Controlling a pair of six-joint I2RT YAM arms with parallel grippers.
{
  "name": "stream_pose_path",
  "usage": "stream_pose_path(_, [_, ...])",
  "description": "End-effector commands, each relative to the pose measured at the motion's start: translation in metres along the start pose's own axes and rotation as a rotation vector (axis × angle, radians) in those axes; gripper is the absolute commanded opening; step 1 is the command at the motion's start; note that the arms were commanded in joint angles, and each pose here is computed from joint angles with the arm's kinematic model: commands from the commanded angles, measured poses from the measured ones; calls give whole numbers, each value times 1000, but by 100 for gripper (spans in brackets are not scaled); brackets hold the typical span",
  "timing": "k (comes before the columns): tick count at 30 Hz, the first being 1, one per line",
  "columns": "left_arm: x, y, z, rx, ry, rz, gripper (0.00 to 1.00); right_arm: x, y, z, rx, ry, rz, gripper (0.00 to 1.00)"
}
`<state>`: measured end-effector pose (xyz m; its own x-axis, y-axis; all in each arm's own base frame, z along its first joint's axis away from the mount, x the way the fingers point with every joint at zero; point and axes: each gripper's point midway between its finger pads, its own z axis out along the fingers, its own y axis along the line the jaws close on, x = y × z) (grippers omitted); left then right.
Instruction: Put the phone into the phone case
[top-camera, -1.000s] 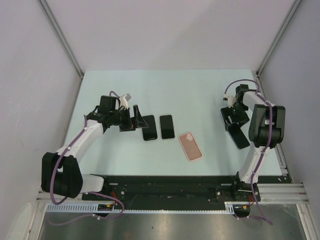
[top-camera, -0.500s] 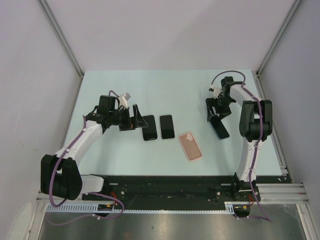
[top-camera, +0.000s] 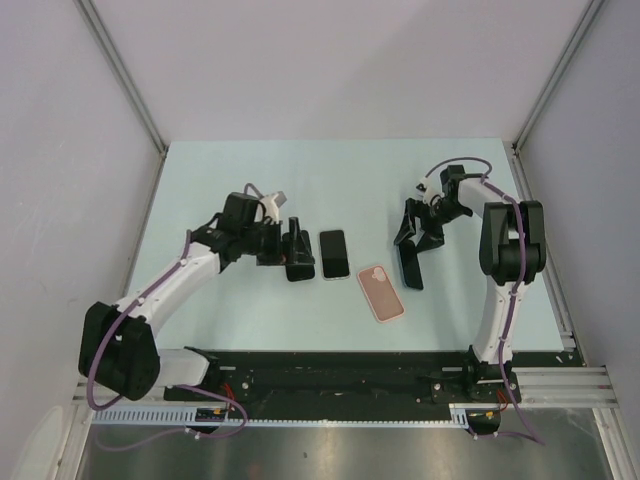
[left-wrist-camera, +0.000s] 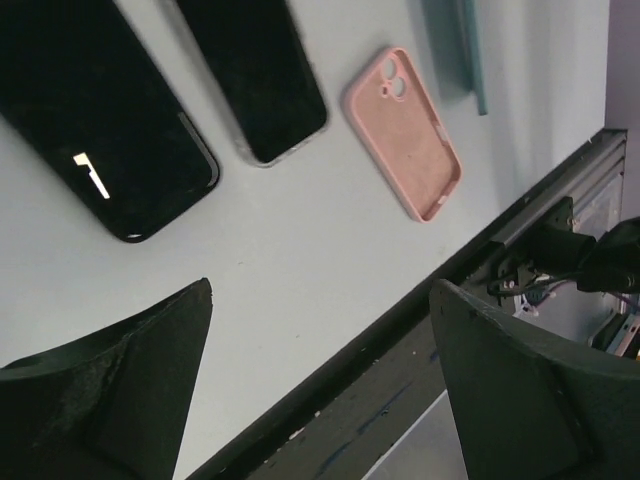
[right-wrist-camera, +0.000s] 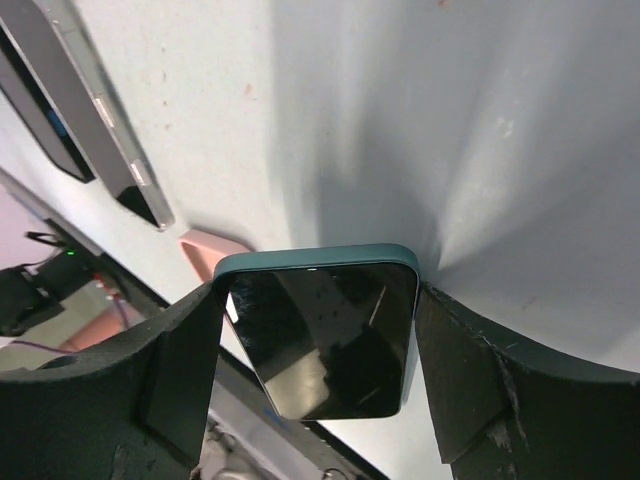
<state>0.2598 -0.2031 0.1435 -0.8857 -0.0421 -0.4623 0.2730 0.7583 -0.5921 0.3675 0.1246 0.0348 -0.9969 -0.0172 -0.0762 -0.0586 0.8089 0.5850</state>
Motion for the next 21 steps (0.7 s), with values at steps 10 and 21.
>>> stream_pose_path(10, [-20,-123,91,153,8,105,83,4,4,14,-115,-21,135,14])
stream_pose_path(21, [-8,-160,172,216,98,136,74,-4,-7,-1,-138,-73,173,14])
